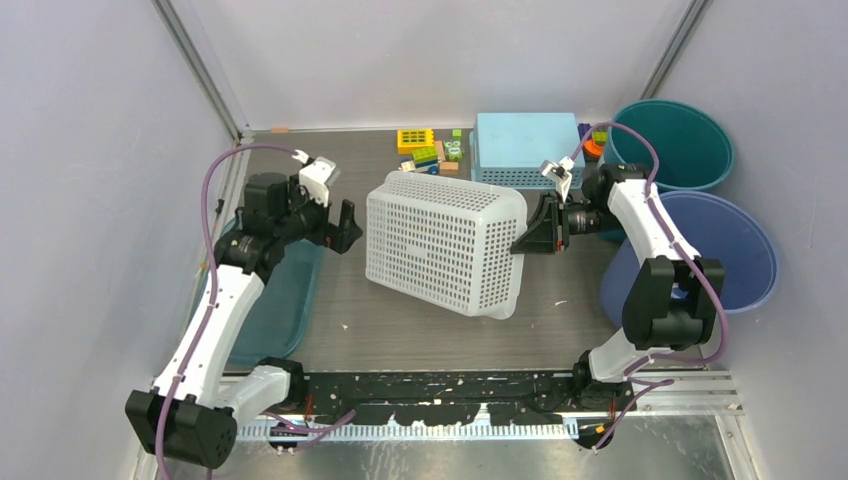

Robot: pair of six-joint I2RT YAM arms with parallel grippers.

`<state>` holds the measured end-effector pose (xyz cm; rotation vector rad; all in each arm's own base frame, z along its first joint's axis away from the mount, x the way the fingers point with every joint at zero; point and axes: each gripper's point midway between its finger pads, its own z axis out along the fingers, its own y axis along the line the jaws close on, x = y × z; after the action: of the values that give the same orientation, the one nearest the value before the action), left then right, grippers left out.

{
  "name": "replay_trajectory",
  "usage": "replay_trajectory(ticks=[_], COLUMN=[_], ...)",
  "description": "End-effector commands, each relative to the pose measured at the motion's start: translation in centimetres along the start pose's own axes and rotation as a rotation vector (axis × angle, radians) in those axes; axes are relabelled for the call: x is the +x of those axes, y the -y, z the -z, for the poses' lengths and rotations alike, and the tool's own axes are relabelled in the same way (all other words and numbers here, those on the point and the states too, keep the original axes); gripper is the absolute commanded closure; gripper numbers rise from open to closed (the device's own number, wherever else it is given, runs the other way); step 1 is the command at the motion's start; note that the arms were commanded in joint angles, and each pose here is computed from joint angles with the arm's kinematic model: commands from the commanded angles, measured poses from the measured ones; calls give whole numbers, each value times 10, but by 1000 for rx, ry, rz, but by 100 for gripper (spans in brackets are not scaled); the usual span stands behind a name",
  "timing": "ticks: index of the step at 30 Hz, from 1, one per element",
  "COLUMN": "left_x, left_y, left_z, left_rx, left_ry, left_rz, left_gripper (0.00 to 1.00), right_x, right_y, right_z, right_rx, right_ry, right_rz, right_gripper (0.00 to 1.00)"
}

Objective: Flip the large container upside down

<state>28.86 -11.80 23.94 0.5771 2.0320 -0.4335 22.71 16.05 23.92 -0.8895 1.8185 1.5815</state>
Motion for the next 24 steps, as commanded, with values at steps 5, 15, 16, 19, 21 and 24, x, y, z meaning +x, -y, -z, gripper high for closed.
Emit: replay_trajectory(ticks=[5, 15, 16, 19, 21, 24], left_x=[-49, -42, -42, -41, -41, -39], left_y=[10, 9, 10, 14, 16, 20], left_z=[-11, -38, -40, -42, -43, -43], left_rx=[63, 38, 41, 51, 58, 70], left_ry=[109, 53, 50, 45, 44, 41], left_rz=[-10, -52, -52, -56, -58, -59], left_gripper=[0, 0, 0, 0, 0, 0], right_x=[10, 22, 23, 28, 32, 40], right_y=[-26, -9, -7, 3, 18, 48], right_z=[4, 7, 7, 8, 10, 16], right_rx=[0, 12, 17, 54, 134, 330], right_ry=[-64, -133, -140, -163, -177, -172], right_rz=[-83, -176, -180, -192, -189, -204], right_gripper=[65, 66, 67, 67, 65, 60])
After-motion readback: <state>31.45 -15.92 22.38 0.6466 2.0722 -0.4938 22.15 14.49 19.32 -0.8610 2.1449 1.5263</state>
